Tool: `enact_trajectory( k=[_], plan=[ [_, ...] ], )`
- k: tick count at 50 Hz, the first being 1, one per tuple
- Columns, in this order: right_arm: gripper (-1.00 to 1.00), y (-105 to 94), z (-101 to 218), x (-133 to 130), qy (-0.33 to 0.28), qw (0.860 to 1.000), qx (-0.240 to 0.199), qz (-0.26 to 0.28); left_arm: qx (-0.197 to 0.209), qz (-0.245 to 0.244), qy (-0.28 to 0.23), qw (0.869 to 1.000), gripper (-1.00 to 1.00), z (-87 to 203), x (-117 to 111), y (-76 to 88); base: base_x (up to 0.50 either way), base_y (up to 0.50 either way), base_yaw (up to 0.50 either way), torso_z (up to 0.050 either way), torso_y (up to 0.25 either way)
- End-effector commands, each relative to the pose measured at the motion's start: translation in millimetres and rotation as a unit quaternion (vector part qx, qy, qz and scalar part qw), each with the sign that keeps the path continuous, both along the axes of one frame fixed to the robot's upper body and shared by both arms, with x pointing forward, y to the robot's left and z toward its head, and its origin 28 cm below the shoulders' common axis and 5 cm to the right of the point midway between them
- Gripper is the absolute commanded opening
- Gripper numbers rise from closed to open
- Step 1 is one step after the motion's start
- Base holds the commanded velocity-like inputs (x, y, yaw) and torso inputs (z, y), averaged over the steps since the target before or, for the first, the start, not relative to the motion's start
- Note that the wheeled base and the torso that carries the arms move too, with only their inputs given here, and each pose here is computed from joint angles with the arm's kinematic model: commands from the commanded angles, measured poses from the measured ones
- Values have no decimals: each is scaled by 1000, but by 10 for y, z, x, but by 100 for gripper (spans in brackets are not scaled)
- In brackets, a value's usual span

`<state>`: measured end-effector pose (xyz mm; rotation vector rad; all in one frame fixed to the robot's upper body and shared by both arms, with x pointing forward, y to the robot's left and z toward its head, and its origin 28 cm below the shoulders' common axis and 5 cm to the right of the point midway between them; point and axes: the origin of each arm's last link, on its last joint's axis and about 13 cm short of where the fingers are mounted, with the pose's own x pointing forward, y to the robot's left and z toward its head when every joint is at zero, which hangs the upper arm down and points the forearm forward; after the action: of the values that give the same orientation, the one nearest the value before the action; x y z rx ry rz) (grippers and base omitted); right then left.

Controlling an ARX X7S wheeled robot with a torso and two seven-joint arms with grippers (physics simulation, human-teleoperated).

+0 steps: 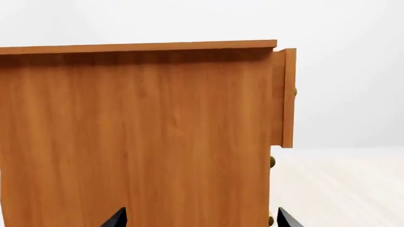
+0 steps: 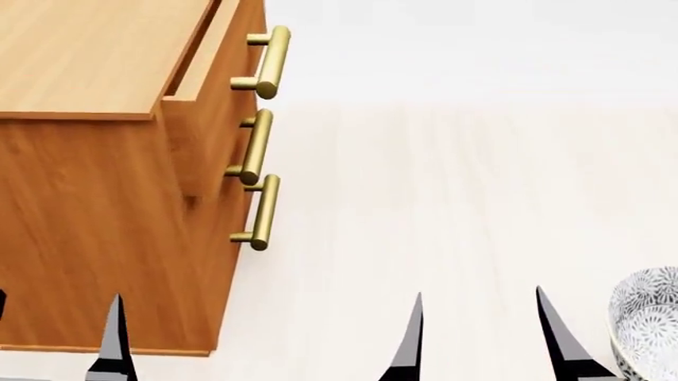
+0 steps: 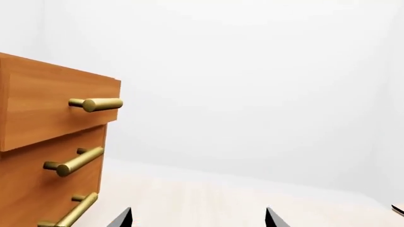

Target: Close the top drawer of the cabinet and put the bowl on top of it.

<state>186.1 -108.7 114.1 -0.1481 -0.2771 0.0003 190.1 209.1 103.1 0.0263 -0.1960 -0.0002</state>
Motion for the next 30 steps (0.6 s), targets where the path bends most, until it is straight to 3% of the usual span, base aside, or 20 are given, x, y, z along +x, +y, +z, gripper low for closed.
enact_trajectory(
  k=[1, 9, 10, 11, 30],
  plan=[
    [100, 1, -1, -10, -4, 1000, 1, 3, 1, 0, -2, 1000, 100, -1, -7, 1, 500, 0, 0, 0, 0],
    [100, 0, -11, 5, -5, 1000, 2, 3, 2, 0, -2, 1000, 100, -8, 9, 2, 500, 0, 0, 0, 2],
    [100, -199, 187, 260, 4, 1000, -30, -7, 0, 2, -6, 1000, 100, 40, -48, 22, 0, 0, 0, 0, 0],
    [100, -228, 408, 446, 5, 999, -39, -23, 0, 3, -7, 1000, 100, 42, -48, 23, 0, 0, 0, 0, 0],
    [100, -300, 636, 808, 38, 996, -72, -37, 3, 7, -6, 1000, 100, 35, -56, 31, 0, 0, 0, 0, 0]
  ],
)
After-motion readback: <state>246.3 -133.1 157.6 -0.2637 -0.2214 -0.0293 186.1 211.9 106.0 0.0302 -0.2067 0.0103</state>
